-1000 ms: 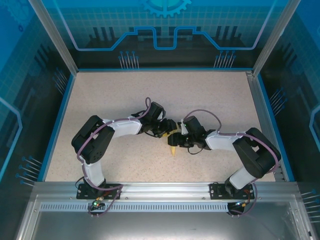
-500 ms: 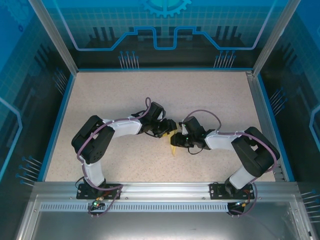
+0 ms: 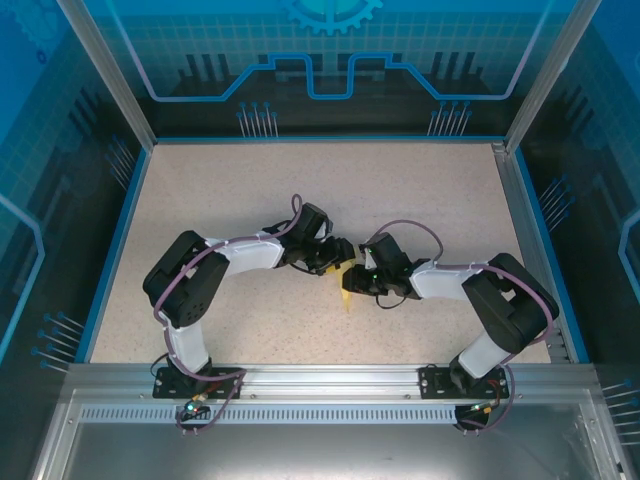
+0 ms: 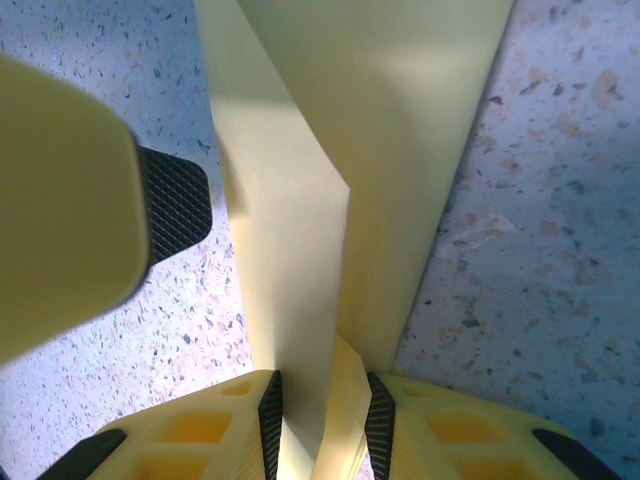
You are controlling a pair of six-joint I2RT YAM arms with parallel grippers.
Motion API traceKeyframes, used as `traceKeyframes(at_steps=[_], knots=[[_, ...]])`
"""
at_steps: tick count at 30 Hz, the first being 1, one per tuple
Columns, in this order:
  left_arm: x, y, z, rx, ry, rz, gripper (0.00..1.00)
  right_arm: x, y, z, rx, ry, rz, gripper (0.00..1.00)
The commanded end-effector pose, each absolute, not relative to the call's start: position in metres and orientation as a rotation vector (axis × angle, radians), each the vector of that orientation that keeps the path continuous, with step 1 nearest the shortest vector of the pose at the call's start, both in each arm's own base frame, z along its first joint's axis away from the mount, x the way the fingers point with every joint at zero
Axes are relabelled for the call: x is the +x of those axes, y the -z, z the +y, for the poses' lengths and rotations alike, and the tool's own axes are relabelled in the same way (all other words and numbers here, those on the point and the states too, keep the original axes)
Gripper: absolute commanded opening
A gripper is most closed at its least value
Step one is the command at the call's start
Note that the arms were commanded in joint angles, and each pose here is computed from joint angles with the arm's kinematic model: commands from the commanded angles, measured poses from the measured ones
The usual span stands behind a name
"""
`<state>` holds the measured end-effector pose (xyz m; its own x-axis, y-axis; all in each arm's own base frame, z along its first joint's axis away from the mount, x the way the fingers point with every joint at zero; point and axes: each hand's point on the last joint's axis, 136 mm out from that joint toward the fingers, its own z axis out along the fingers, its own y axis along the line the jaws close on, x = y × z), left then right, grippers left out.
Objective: Fold a paper plane with a square sheet of paper (pick it up from the middle)
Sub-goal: Fold the wing for the fifth time at the center of the table.
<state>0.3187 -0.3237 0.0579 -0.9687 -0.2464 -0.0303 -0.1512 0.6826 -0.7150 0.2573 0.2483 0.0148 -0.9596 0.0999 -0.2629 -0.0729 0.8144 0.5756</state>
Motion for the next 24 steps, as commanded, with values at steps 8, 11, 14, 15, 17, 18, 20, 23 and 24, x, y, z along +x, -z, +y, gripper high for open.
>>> traceKeyframes(at_steps=[8, 11, 14, 15, 17, 18, 20, 23, 24], knots=[[0.321, -0.058, -0.343, -0.255, 1.282, 2.758, 0.57, 0.238, 0.022, 0.234, 0.083, -0.795, 2.841, 0.31], [0.322, -0.048, -0.343, -0.259, 1.257, 2.775, 0.57, 0.237, 0.023, 0.233, 0.086, -0.791, 2.844, 0.31], [0.325, -0.044, -0.344, -0.261, 1.256, 2.772, 0.57, 0.236, 0.024, 0.232, 0.090, -0.787, 2.848, 0.31], [0.325, -0.042, -0.344, -0.263, 1.254, 2.775, 0.57, 0.235, 0.025, 0.232, 0.093, -0.786, 2.850, 0.30], [0.325, -0.038, -0.344, -0.267, 1.249, 2.784, 0.57, 0.234, 0.026, 0.231, 0.095, -0.784, 2.853, 0.29], [0.324, -0.037, -0.344, -0.269, 1.247, 2.789, 0.57, 0.234, 0.027, 0.231, 0.099, -0.781, 2.855, 0.29], [0.323, -0.033, -0.343, -0.273, 1.240, 2.798, 0.57, 0.233, 0.028, 0.230, 0.101, -0.780, 2.859, 0.28], [0.320, -0.027, -0.340, -0.285, 1.215, 2.821, 0.57, 0.233, 0.026, 0.231, 0.102, -0.796, 2.849, 0.29], [0.318, -0.023, -0.338, -0.290, 1.202, 2.836, 0.57, 0.234, 0.023, 0.234, 0.101, -0.816, 2.839, 0.30]])
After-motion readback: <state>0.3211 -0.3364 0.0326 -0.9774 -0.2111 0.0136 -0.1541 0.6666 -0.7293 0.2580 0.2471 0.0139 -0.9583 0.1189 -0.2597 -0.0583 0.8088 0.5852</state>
